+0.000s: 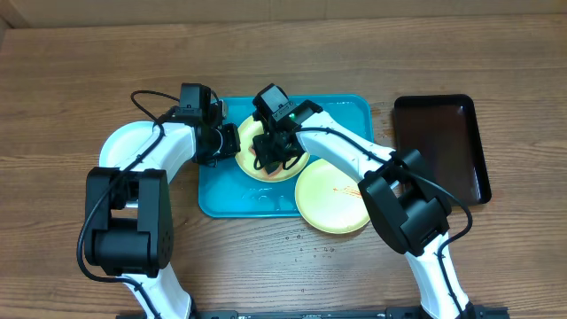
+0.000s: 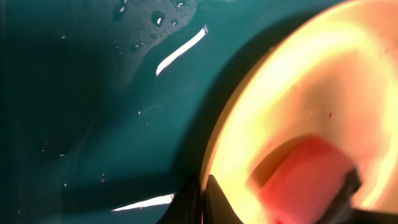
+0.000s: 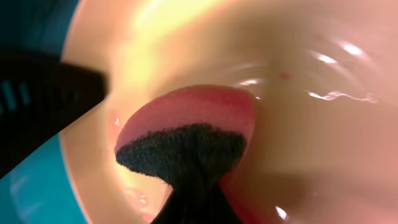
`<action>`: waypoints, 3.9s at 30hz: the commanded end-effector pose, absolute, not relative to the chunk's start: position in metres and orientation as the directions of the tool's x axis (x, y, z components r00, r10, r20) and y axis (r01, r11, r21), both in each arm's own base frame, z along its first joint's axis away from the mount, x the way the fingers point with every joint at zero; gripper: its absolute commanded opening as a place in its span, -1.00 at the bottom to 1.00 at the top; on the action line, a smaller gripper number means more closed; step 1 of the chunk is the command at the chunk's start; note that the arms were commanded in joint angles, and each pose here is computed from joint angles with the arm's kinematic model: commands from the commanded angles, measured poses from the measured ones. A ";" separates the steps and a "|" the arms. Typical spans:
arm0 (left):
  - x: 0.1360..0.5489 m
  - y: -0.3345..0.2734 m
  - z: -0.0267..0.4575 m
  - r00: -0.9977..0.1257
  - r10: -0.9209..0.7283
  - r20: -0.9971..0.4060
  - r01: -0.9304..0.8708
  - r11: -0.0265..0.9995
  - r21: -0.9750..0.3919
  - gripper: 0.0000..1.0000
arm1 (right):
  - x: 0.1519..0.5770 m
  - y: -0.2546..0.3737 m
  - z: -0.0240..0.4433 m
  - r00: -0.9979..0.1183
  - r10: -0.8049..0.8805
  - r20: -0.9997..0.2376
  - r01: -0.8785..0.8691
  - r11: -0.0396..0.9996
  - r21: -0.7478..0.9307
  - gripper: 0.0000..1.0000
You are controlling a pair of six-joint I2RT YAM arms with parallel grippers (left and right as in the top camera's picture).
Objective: Clean dirty plates on tray and stack at the side
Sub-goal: 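Lower the sponge with the right gripper onto the yellow plate, then scrub the yellow plate with the sponge while left gripper holds it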
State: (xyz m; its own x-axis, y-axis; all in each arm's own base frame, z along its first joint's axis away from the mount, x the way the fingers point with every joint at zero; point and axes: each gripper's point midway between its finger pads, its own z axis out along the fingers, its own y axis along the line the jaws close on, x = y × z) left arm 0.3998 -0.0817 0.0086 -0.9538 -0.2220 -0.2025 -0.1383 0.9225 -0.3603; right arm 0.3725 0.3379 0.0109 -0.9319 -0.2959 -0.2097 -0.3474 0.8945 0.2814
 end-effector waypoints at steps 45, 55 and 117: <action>0.380 -0.068 -0.002 -0.966 -0.227 -0.125 -0.181 0.937 -0.297 -0.92 | 0.360 0.307 0.004 -0.943 -0.331 0.030 -0.320 0.929 0.186 -0.93; 0.381 -0.068 -0.002 -0.966 -0.226 -0.128 -0.180 0.938 -0.295 -0.91 | 0.428 0.275 0.006 -0.954 -0.212 -0.210 -0.207 0.977 -0.046 -0.93; 0.380 -0.064 -0.003 -0.965 -0.227 -0.129 -0.186 0.944 -0.272 -0.92 | 0.365 0.341 0.016 -0.934 -0.353 -0.044 -0.347 0.877 0.332 -0.92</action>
State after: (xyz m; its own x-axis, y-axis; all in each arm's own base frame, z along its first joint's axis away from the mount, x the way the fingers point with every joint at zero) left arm 0.3839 -0.0752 0.0051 -0.9649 -0.2258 -0.1343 -0.1721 0.9296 -0.3261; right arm 0.3598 0.3561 0.0170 -0.9275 -0.3682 -0.0645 -0.3674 0.8661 0.3390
